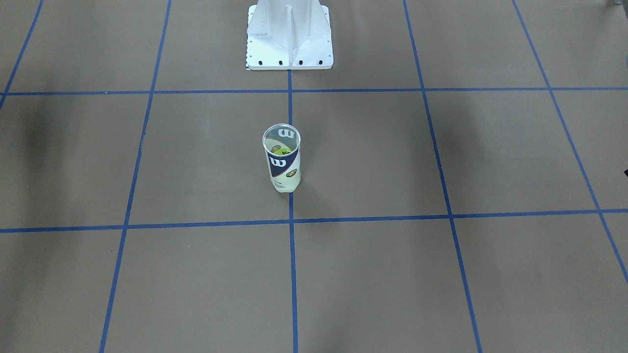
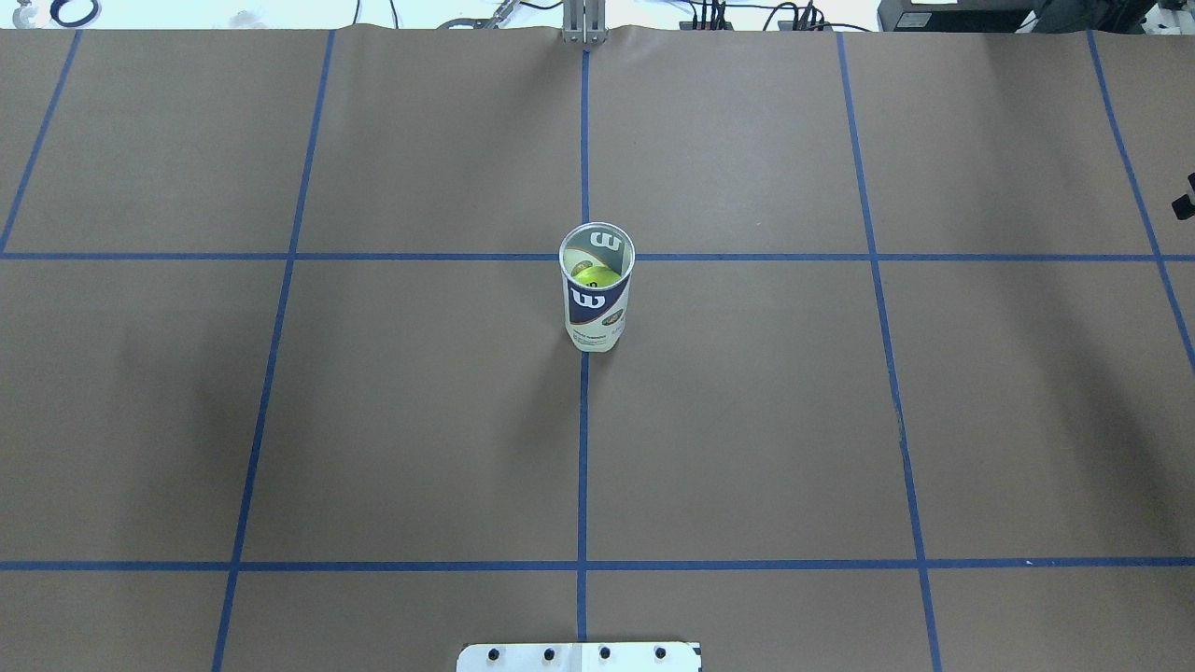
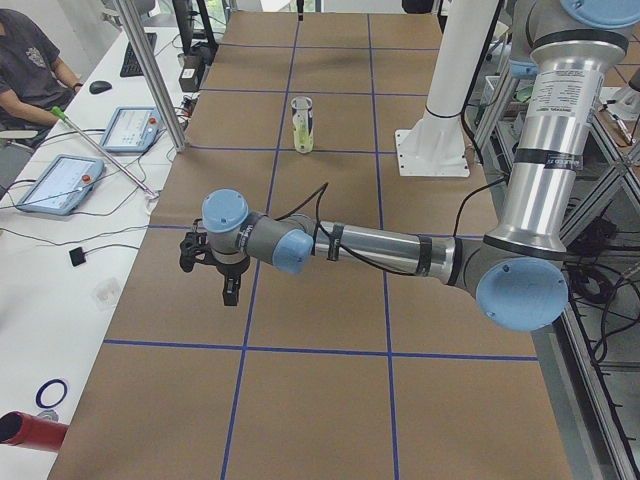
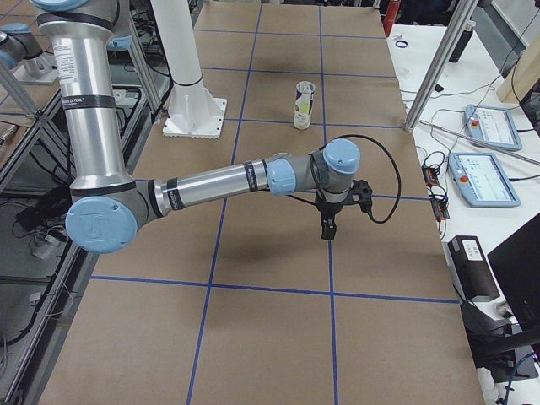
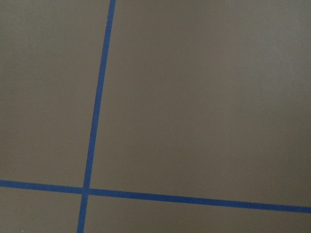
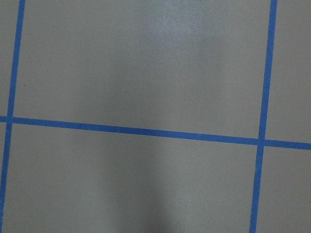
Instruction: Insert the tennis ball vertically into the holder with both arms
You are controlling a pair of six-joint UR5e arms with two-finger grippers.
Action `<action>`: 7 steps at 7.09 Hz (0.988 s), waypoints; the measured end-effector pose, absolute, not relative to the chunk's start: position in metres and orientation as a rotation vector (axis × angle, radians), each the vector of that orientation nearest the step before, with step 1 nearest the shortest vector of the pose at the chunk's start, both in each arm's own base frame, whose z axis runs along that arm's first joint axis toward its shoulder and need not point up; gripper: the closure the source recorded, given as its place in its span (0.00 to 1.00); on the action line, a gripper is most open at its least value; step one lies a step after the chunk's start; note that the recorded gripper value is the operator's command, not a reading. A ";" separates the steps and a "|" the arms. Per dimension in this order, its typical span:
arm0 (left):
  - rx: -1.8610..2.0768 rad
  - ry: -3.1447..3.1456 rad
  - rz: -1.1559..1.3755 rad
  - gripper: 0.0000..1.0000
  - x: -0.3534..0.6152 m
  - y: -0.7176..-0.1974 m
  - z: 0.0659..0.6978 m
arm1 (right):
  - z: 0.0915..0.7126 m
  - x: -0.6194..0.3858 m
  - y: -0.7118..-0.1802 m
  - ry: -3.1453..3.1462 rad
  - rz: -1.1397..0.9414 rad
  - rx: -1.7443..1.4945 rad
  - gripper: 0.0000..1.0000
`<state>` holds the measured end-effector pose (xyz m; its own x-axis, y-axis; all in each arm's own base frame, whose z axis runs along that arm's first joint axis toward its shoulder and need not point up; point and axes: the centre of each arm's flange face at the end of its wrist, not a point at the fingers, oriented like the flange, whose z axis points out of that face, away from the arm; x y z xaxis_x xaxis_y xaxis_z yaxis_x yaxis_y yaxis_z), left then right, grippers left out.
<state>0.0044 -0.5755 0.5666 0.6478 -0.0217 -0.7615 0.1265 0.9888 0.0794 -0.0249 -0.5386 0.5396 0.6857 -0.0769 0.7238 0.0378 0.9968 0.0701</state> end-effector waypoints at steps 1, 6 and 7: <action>0.113 0.859 -0.088 0.01 0.003 -0.575 0.568 | 0.548 -0.021 -0.536 -0.817 -0.066 0.044 0.00; 0.077 0.874 -0.100 0.00 0.001 -0.559 0.572 | 0.568 -0.007 -0.535 -0.820 -0.057 0.028 0.00; 0.068 0.873 -0.104 0.00 0.000 -0.549 0.579 | 0.569 -0.007 -0.535 -0.820 -0.058 0.028 0.00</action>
